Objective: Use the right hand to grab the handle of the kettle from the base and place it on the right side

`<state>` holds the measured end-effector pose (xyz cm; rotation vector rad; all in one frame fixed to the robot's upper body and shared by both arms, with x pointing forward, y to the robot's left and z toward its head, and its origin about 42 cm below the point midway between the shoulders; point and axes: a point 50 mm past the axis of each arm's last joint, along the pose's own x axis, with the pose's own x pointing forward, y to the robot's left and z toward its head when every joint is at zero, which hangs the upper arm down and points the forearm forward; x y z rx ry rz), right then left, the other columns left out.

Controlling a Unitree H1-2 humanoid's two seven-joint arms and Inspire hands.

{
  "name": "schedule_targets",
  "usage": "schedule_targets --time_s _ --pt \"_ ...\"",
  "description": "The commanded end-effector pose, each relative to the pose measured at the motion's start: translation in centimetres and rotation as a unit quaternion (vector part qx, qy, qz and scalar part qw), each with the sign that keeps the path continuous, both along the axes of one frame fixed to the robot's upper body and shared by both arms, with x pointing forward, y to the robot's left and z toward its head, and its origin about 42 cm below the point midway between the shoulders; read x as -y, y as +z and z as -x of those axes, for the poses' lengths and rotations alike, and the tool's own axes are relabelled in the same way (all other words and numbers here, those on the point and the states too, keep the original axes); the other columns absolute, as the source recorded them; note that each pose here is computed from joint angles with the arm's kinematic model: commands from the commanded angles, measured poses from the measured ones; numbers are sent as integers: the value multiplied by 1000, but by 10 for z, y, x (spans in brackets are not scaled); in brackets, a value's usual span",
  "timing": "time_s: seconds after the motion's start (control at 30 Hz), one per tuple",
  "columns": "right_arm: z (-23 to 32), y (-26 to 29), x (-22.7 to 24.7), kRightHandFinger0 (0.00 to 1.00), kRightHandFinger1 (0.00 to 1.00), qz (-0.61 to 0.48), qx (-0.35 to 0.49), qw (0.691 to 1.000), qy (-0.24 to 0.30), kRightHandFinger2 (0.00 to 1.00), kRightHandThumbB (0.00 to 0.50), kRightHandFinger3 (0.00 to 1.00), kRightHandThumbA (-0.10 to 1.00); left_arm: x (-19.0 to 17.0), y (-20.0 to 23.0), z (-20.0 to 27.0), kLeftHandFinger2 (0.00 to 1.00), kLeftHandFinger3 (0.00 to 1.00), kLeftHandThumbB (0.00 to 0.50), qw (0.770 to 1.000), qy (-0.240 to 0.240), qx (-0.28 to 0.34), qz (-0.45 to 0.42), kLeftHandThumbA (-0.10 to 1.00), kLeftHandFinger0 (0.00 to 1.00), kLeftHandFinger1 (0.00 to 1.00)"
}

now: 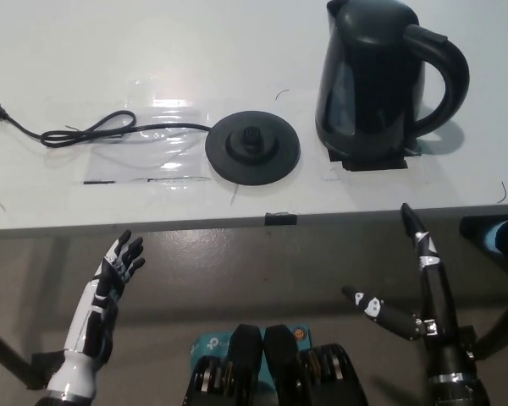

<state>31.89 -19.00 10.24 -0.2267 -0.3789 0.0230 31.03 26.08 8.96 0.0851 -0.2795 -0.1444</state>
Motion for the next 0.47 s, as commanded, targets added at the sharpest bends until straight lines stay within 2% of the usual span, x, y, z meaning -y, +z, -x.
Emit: schedule_targets --time_s 0.0,0.27,0.43 --pt "-8 11 -3 1000 1000 -23 21 999 32 1000 289 1000 1000 -5 13 -7 1000 1000 500 999 4 34 -14 1000 1000 1000" --pt "1 1 1 1000 1000 -25 4 999 33 1000 261 1000 1000 -6 7 -1 1000 1000 500 1000 4 25 -13 1000 1000 1000" --pt "8 -4 4 1000 1000 -25 -5 999 26 1000 268 1000 1000 -5 3 4 1000 1000 500 1000 4 18 -16 1000 1000 1000"
